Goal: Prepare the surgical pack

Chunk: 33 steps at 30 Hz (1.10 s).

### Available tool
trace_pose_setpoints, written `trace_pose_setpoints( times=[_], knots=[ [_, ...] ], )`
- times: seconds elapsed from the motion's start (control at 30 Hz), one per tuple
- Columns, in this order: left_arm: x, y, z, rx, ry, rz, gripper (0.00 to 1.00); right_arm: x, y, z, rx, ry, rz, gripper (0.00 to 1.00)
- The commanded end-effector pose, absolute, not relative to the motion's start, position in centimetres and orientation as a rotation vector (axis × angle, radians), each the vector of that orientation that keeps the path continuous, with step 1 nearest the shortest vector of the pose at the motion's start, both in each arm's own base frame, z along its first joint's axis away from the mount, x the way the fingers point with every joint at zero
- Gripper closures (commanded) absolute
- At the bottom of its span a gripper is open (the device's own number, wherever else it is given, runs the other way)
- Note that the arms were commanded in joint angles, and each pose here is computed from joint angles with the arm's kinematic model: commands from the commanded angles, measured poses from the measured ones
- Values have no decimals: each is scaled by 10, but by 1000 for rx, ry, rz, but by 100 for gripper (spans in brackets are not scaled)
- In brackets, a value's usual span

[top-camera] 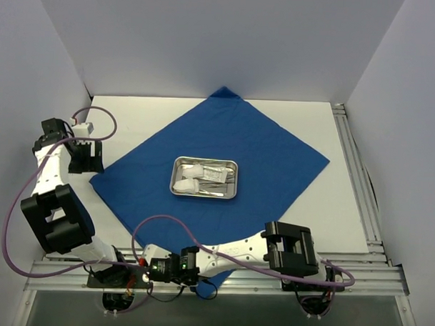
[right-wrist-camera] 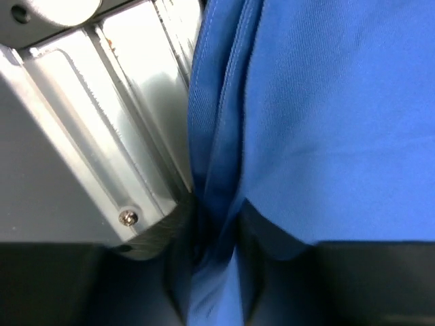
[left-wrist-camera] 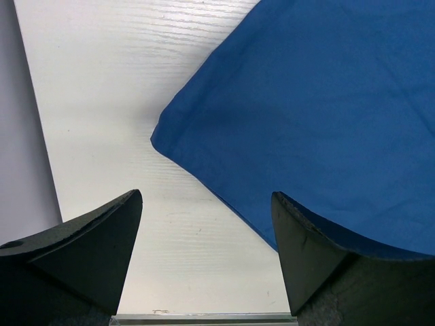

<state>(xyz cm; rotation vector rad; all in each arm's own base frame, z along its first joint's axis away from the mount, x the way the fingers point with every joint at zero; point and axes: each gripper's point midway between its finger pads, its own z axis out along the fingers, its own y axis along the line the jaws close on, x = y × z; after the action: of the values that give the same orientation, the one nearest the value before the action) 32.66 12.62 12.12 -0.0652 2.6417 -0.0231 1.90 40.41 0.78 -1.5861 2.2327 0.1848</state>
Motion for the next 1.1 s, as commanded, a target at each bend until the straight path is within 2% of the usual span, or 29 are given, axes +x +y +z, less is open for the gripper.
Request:
trace_pose_setpoints(
  times=[0.0,0.03,0.13,0.3,0.53,0.8,1.07],
  knots=[
    [337,131,139,-74,2592,-9,14,37,378,4,-1578,2235,34,82],
    [337,130,140,-73,2589,-14,14,38,378,5,-1573,2234,35,89],
    [338,129,141,-66,2583,-17,14,43,385,13,-1542,2215,43,100],
    [338,129,145,-61,2579,-13,14,60,399,51,-1440,2168,119,100],
    [344,120,156,-30,2550,-57,15,123,393,94,-1314,2130,149,100],
    [362,93,172,57,2513,-101,15,228,375,136,-1266,2030,-25,100],
    [393,32,192,249,2447,-257,15,346,357,166,-1112,1971,-89,100]
  ],
)
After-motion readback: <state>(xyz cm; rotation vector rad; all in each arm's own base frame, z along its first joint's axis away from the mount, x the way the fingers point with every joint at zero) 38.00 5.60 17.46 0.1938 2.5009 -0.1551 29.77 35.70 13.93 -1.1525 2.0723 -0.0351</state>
